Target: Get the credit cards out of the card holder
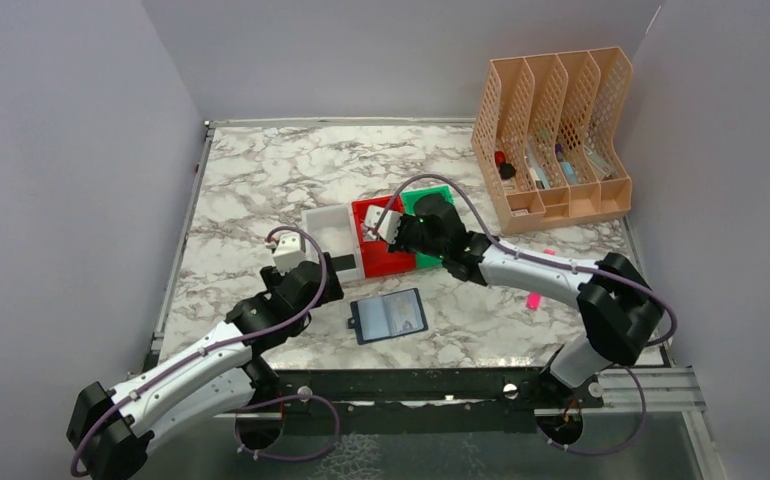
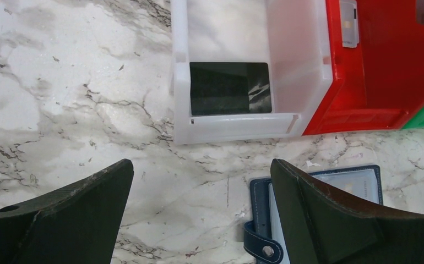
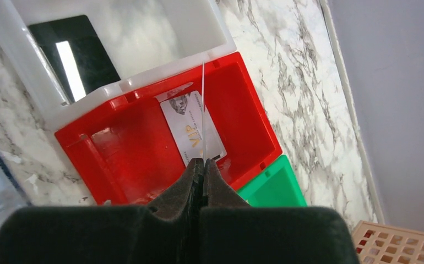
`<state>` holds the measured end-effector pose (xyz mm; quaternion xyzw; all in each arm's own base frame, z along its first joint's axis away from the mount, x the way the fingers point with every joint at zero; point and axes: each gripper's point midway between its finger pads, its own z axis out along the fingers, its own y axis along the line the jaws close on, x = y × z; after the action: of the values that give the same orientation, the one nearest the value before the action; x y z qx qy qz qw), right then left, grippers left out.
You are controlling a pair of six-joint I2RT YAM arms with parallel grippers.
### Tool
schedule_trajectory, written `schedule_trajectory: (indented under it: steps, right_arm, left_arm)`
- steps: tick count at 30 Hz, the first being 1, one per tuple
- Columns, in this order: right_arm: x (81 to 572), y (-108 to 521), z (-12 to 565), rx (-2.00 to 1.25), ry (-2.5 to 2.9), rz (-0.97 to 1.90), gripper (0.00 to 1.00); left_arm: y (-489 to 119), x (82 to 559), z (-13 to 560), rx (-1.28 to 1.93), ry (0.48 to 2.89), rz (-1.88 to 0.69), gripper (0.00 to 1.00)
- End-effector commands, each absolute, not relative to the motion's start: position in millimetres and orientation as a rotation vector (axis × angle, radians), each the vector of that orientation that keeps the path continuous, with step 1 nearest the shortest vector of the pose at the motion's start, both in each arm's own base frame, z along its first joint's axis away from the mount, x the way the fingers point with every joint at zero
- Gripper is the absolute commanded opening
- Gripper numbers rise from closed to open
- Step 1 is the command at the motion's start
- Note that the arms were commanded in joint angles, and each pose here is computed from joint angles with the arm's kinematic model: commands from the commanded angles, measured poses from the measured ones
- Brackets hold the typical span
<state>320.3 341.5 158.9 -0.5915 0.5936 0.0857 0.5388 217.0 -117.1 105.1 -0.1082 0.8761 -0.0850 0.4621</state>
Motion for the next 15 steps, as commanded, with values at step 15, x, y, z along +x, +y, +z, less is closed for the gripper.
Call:
schedule_trajectory:
  steps: [15]
  right_arm:
    - [377.2, 345.9, 115.7, -1.461, 1.511, -0.196, 0.01]
  left_arm:
    - [-107.4, 209.8, 104.5, -0.337, 2.114, -0.254, 0.99]
